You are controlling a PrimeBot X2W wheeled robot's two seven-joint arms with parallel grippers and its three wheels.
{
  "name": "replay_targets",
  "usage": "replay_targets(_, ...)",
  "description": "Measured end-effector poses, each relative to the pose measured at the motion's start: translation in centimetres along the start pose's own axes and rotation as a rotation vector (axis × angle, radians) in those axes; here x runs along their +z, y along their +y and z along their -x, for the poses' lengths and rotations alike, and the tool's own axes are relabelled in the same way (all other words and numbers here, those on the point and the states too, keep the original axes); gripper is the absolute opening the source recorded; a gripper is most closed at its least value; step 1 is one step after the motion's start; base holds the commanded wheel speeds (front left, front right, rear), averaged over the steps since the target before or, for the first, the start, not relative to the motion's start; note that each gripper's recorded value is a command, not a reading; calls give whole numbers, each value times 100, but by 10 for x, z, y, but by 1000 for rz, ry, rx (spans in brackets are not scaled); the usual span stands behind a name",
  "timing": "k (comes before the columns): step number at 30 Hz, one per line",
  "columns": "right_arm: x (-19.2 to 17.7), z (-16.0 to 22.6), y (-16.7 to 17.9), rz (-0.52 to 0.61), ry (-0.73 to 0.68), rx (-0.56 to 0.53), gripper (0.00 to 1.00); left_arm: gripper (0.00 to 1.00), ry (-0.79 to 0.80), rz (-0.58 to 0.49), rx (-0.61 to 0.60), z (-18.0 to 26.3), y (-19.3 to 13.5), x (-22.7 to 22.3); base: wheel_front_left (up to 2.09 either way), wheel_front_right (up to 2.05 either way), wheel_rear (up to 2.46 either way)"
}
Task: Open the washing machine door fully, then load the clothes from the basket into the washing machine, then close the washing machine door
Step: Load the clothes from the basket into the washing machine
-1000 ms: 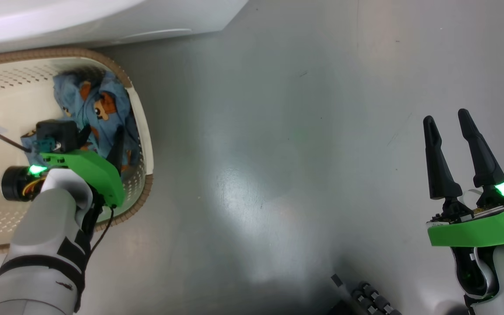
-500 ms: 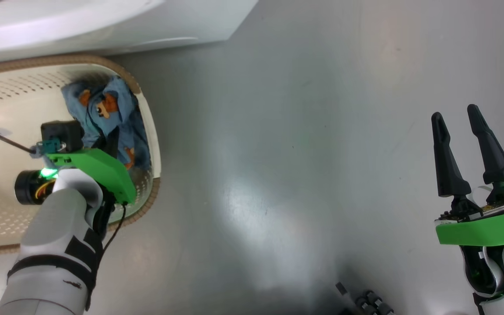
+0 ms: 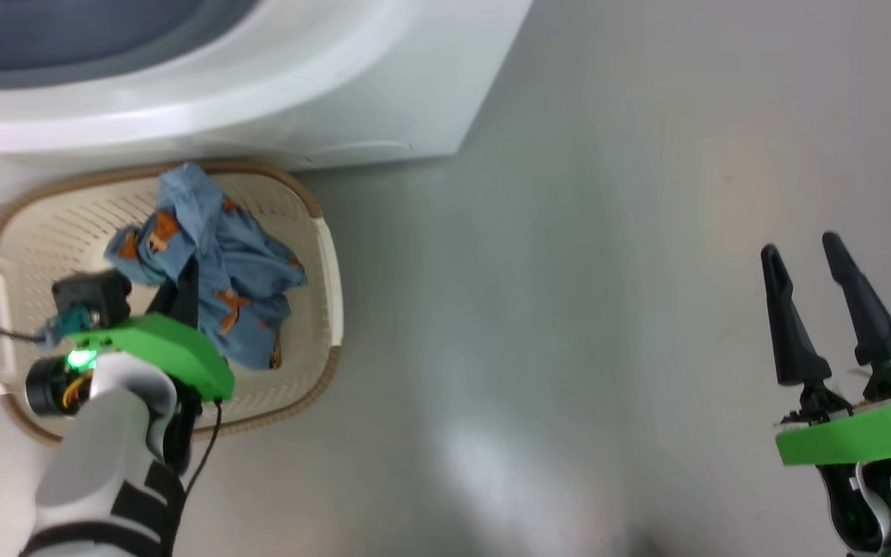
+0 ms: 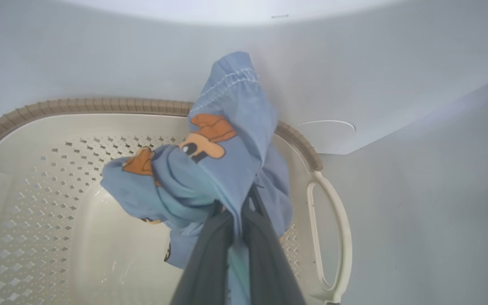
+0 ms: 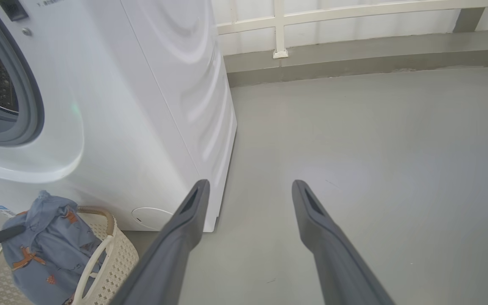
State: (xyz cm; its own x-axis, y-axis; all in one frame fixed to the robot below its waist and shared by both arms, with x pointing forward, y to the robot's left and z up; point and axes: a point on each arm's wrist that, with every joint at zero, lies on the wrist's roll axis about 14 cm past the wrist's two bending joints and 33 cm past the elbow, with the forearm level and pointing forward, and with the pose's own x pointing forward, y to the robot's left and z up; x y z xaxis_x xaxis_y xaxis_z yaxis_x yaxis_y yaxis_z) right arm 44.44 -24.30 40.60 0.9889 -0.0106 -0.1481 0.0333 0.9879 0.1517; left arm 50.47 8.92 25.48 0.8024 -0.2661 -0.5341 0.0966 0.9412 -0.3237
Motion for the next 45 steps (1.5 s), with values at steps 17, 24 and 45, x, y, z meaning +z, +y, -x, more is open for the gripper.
replay_targets(17, 35, 45, 18, -9, -61, 49, 100, 0, -322, -107, 67, 110, 13, 89, 0, 0, 0)
replay_targets(24, 44, 63, 21, -7, -83, 59, 100, 0, -432, -115, 90, 156, 15, 108, 0, 0, 0)
replay_targets(45, 54, 102, 20, -20, -116, 44, 100, 0, -618, -176, 197, 267, 26, 112, 0, 0, 0)
